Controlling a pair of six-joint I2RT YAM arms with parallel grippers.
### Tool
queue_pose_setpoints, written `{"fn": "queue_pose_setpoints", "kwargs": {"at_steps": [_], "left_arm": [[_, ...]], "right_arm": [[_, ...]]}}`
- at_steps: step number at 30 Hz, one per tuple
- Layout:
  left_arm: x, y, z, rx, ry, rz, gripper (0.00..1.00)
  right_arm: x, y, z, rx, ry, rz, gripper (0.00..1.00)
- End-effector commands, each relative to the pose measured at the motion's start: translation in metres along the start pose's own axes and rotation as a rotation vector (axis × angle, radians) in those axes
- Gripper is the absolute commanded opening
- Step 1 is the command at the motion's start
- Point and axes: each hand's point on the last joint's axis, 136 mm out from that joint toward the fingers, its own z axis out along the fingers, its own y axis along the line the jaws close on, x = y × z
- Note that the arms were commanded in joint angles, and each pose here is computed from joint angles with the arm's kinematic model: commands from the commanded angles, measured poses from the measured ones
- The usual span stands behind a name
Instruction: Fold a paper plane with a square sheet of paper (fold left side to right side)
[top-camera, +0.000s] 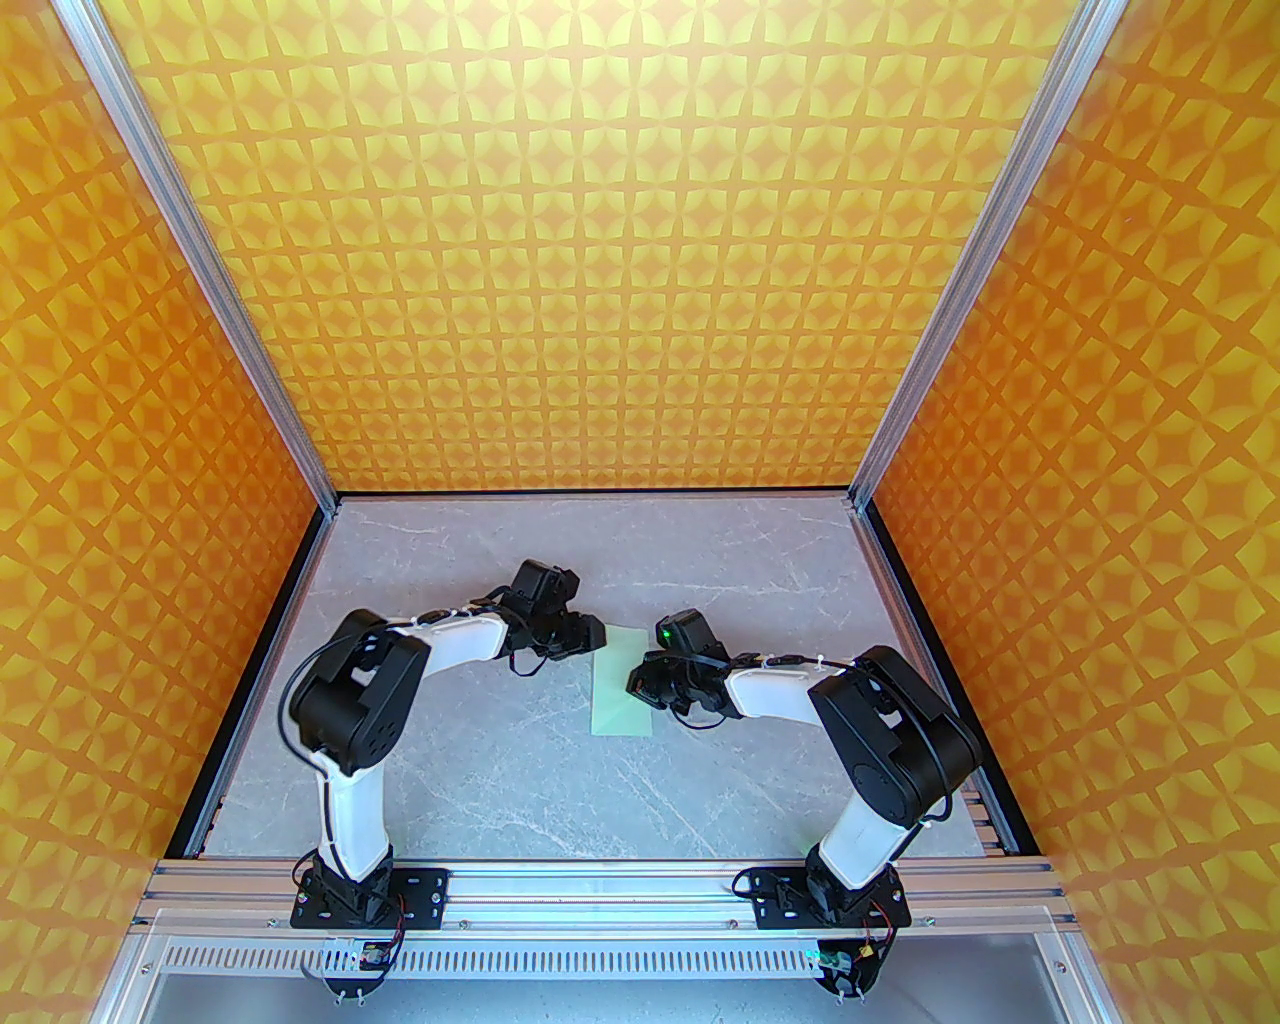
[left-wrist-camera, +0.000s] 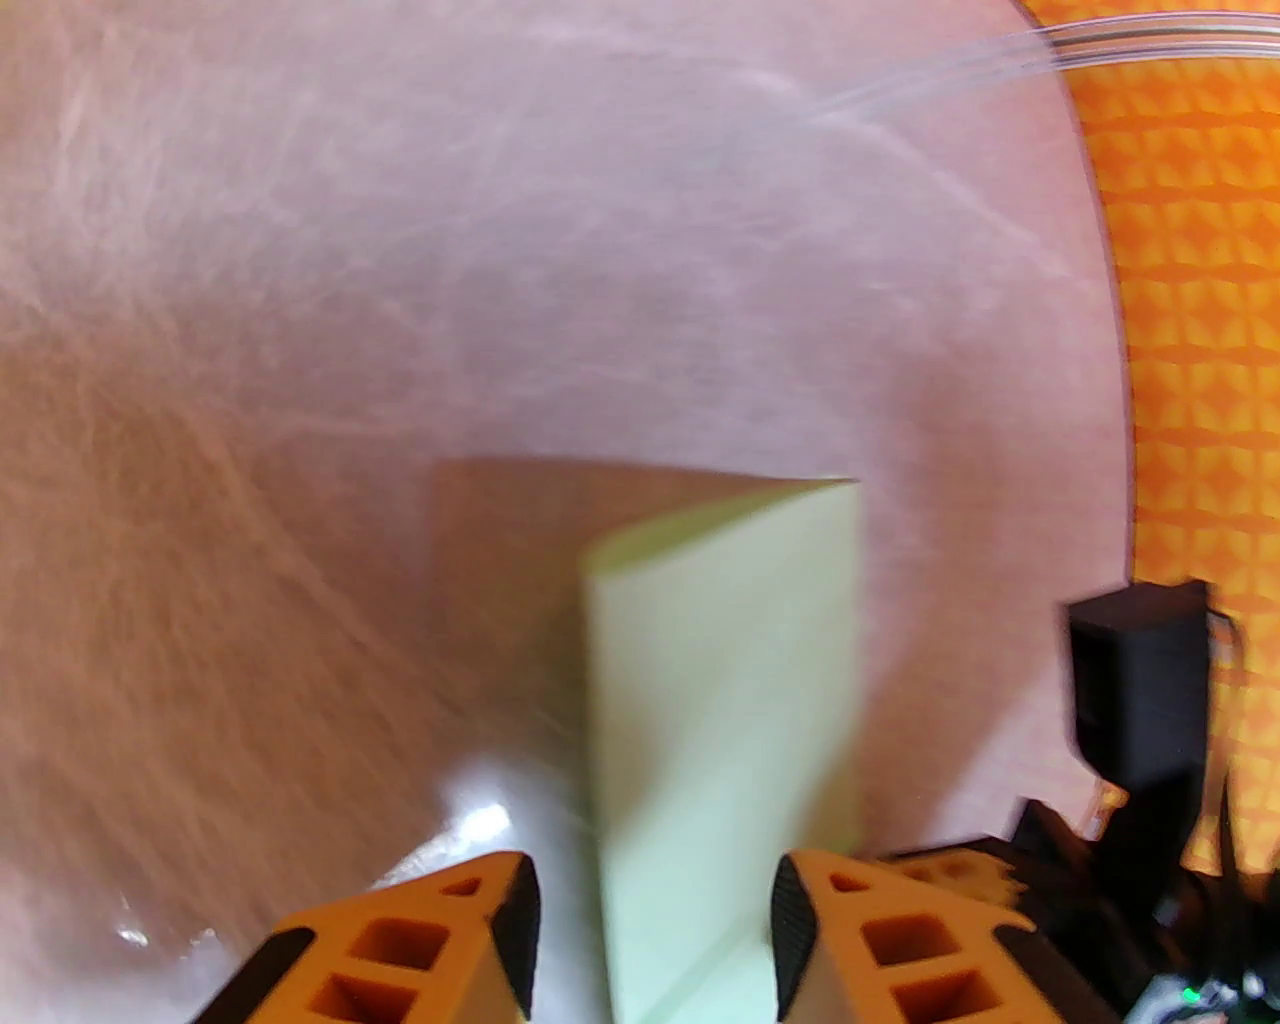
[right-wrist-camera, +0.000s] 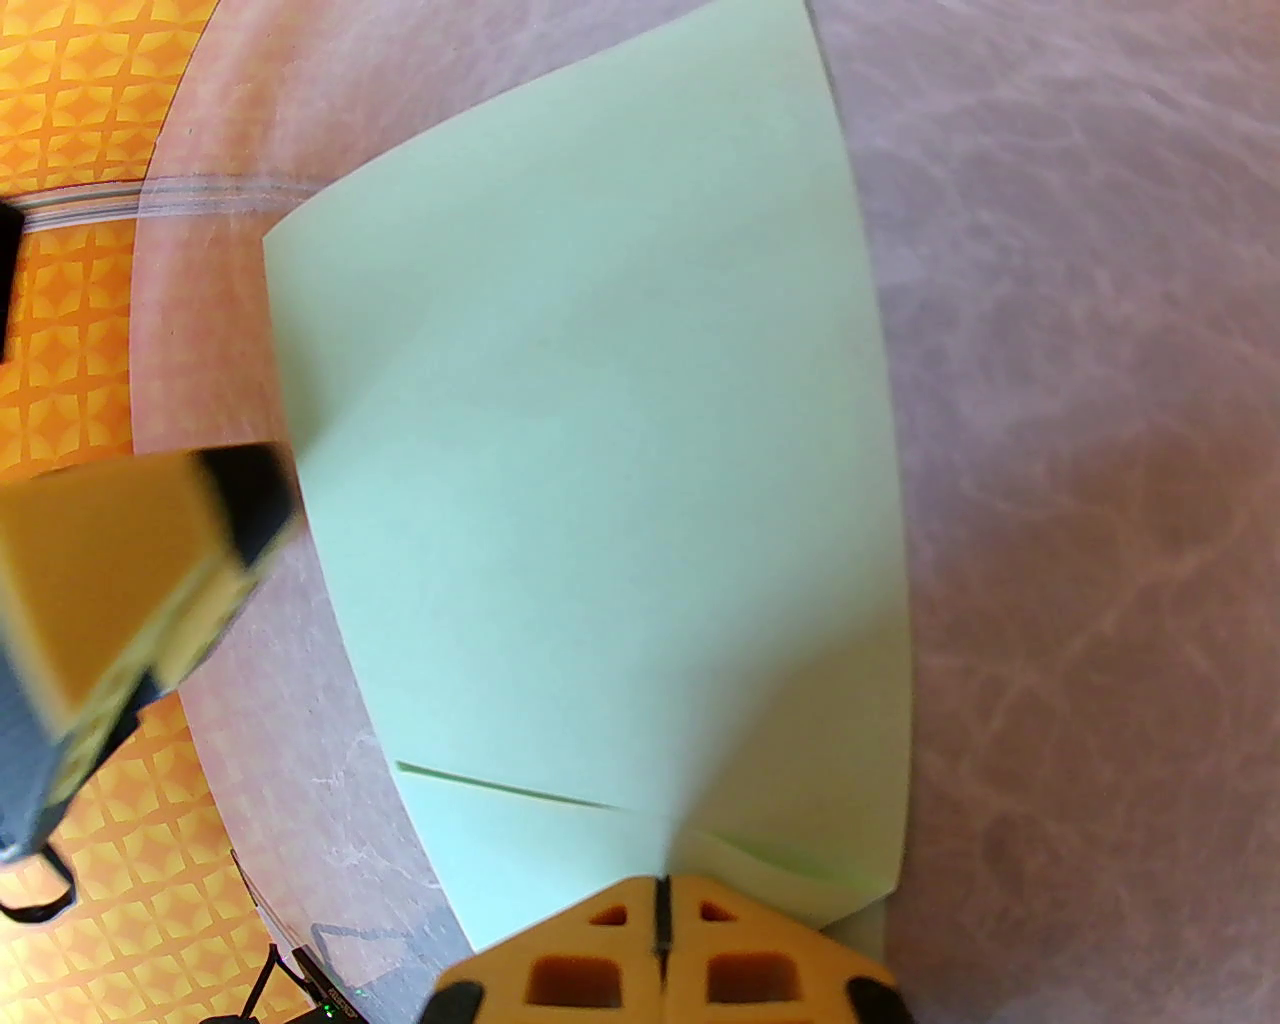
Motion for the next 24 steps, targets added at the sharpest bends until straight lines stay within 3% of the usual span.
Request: {"fn": "queue_pose_setpoints", "kwargs": {"at_steps": [1,9,17,19,24], "left_arm": [[0.008,0.001,0.003,0.003,0.034,0.026,0.44],[0.045,-0.032,-0.002,0.173,0.093,0.092,0.36],[0.084,-0.033,-0.013,0.198,0.116,0.069,0.28],[0.088,-0.029,-0.013,0.198,0.112,0.058,0.2],[0.081,-0.032,-0.013,0.19,0.087,0.058,0.0]], "right_arm": [[0.006,-0.015,0.007,0.044,0.021,0.016,0.0],[0.008,-0.017,0.009,0.047,0.029,0.019,0.0],[0.003,-0.01,0.006,0.031,0.015,0.011,0.0],[0.002,-0.007,0.003,0.022,0.007,0.005,0.01],[-0.013,0.019,-0.023,-0.034,-0.08,-0.048,0.2]]}}
